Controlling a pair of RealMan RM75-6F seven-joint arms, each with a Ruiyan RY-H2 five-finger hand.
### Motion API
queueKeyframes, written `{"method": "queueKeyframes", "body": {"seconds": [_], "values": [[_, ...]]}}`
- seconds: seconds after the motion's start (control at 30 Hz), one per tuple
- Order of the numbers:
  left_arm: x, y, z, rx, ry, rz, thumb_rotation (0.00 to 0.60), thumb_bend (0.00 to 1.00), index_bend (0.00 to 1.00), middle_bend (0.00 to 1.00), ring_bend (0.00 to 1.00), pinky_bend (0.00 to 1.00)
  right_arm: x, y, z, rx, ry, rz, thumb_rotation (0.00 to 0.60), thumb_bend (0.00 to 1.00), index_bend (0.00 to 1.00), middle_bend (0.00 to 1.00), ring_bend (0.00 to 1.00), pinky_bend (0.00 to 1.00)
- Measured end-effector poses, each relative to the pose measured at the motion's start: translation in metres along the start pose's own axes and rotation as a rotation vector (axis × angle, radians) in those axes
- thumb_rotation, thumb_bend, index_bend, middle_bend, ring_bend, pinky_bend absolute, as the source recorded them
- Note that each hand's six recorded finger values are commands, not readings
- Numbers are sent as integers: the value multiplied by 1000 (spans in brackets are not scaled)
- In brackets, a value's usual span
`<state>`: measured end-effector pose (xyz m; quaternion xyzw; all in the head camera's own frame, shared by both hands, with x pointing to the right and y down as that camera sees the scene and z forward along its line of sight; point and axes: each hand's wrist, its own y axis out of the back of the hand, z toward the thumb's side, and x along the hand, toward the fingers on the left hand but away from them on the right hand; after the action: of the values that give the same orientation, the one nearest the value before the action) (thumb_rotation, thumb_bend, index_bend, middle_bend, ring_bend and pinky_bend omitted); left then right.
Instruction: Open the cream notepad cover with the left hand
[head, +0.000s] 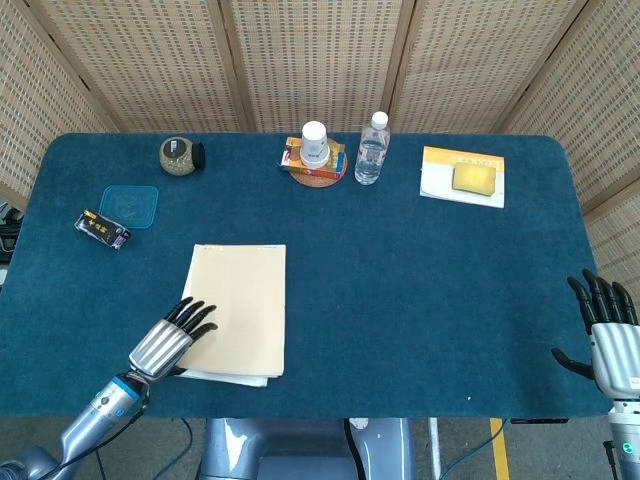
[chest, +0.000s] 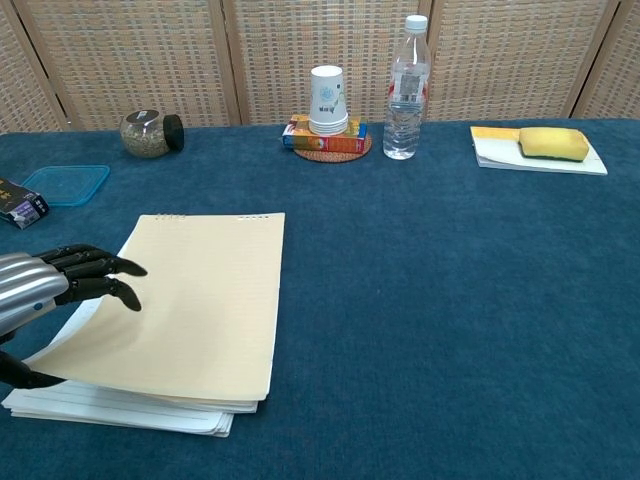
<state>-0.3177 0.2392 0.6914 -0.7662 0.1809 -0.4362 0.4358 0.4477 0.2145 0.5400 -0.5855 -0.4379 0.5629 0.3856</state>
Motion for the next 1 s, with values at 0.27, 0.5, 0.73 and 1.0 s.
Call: {"method": "queueKeyframes", "body": {"seconds": [0.27, 0.5, 0.73, 1.0], "values": [[4, 3, -2, -3, -1, 38, 600, 466, 486, 312, 250, 248, 0, 0, 0, 0, 0, 1, 600, 0, 26, 0, 0, 0], [7, 4, -3, -31, -18, 57, 600, 577, 703, 493, 383, 425, 0, -1, 1, -1, 3, 4, 600, 0, 28, 0, 0, 0], [7, 7, -8, -42, -29, 100, 600, 602, 770, 541, 415, 457, 0, -2, 1, -1, 3, 8, 600, 0, 29, 0, 0, 0], [-2, 6, -4, -41, -98, 92, 600, 605, 793, 560, 428, 470, 0, -4, 2, 0, 4, 12, 600, 0, 29, 0, 0, 0]]}}
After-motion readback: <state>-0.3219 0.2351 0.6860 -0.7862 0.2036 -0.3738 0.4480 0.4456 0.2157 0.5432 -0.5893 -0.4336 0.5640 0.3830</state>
